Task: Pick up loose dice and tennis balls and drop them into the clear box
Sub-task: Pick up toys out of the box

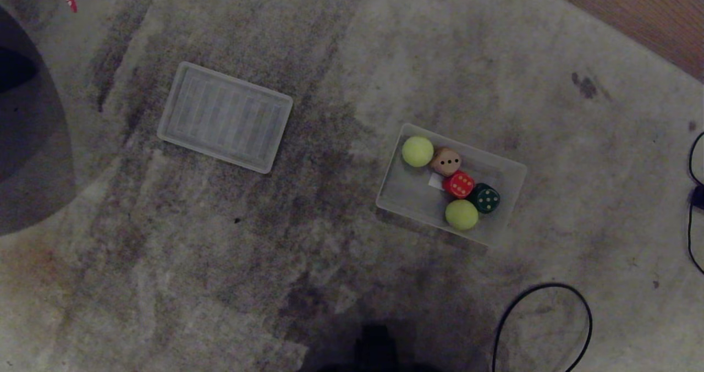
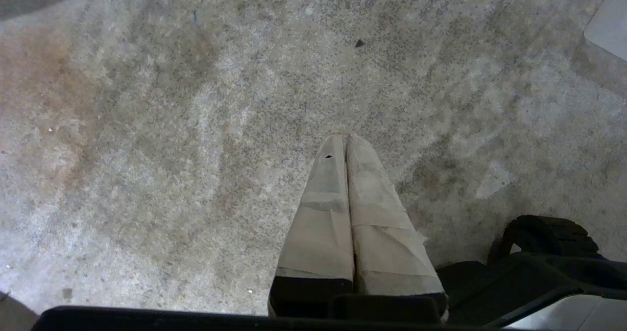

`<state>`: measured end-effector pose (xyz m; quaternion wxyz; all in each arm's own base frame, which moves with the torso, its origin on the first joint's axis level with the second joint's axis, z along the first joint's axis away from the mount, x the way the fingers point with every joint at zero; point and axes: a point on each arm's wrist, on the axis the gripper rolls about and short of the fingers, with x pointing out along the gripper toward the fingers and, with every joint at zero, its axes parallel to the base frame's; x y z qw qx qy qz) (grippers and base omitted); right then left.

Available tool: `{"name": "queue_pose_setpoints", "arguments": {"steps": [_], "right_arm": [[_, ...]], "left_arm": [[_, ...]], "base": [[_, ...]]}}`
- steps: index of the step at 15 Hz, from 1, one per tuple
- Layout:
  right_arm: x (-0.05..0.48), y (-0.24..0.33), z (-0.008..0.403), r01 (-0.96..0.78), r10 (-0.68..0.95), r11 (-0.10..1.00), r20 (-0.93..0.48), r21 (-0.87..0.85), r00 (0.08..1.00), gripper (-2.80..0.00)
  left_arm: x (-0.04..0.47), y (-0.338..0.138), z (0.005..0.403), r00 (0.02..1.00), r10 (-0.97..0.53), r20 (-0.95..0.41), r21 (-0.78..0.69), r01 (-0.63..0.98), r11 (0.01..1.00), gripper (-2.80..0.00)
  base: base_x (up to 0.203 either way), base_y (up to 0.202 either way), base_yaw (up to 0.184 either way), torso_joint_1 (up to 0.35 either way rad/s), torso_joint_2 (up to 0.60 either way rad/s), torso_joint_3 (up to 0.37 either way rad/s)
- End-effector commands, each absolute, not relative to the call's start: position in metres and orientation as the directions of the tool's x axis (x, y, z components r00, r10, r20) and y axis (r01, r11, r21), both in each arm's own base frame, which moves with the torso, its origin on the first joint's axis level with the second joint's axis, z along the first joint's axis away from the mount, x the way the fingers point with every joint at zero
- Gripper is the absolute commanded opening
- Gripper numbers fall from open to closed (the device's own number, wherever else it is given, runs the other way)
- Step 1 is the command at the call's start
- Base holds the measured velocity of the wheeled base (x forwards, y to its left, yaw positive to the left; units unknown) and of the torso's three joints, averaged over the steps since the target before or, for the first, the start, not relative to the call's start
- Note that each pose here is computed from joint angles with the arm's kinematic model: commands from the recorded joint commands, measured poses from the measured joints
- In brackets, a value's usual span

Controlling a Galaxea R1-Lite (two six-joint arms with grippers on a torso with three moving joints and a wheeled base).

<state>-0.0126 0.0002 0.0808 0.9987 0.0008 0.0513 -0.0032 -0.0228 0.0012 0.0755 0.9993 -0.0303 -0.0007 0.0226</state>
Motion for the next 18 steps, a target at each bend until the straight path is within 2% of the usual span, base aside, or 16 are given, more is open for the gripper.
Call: {"name": "queue_pose_setpoints", "arguments": {"steps": [1,5,18], "right_arm": [[-0.0224,0.0001,0.0753,-0.017,0.017,1.000,0.022,-0.006,1.000,-2.80],[-0.0219,-0.0002,0.0755,-0.009,0.009,0.999,0.017,0.045,1.000,-2.80],[-0.0219,-0.0003,0.0755,-0.007,0.006,0.999,0.017,0.050,1.000,-2.80]], "left_arm": [[-0.0226,0.0012,0.0751,0.999,0.046,-0.003,-0.061,-0.046,0.997,-2.80],[-0.0226,0.0012,0.0751,0.999,0.046,-0.003,-0.061,-0.046,0.997,-2.80],[-0.0226,0.0012,0.0751,0.999,0.044,-0.003,-0.060,-0.045,0.997,-2.80]], "base": [[0.000,0.000,0.000,0.000,0.00,0.000],[0.000,0.000,0.000,0.000,0.00,0.000],[0.000,0.000,0.000,0.000,0.00,0.000]]}}
